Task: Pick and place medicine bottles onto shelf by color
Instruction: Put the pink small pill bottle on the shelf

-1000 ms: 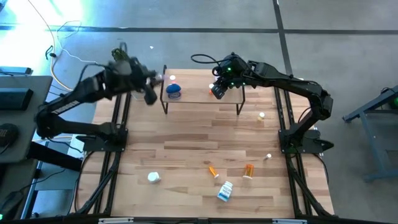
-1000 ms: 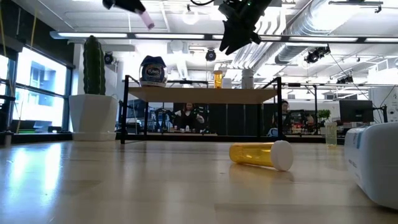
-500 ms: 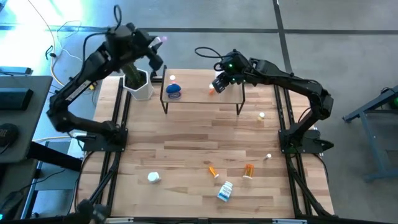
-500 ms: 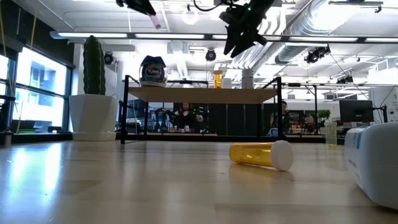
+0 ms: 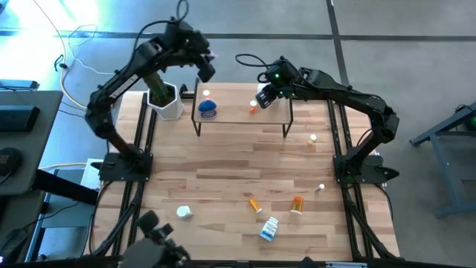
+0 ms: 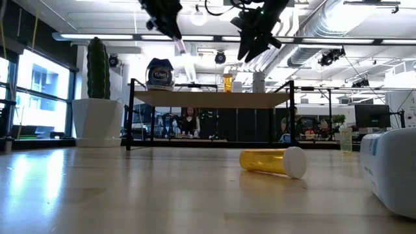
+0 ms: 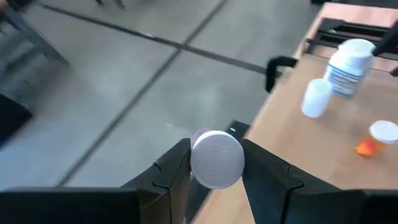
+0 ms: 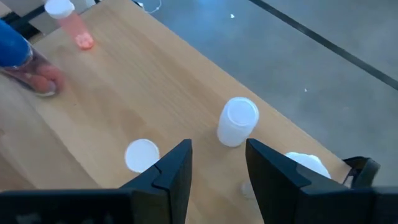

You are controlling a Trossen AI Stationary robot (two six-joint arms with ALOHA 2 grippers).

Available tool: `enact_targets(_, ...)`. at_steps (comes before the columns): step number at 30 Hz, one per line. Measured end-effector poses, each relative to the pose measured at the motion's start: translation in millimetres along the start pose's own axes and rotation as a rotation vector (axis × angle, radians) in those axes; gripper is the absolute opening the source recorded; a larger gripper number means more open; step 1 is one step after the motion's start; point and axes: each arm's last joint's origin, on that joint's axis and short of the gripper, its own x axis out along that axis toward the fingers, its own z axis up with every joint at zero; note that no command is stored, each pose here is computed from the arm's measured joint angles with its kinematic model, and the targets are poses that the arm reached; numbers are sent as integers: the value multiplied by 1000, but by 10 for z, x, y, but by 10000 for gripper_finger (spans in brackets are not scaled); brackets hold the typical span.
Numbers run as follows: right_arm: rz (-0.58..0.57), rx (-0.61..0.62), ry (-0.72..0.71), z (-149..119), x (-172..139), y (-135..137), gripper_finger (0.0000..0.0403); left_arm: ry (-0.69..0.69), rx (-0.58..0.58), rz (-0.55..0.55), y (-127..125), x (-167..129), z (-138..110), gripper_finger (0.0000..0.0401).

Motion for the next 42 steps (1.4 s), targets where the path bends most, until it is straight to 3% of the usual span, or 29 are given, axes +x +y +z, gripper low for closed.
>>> enact_targets(7, -28, -1, 19, 10, 26, -125, 142, 124, -102, -96, -133, 375, -11, 120)
enact_targets(17, -71, 19, 77, -17, 52, -288, 142, 267, -161, -168, -419, 751, -120, 120)
enact_targets(28, -74, -13, 107, -45, 49, -294, 142, 369, -171, -214, -719, 897, -188, 120)
enact_targets(42, -75, -14, 114, -52, 48, -295, 142, 531, -128, -231, -791, 1057, -367, 120)
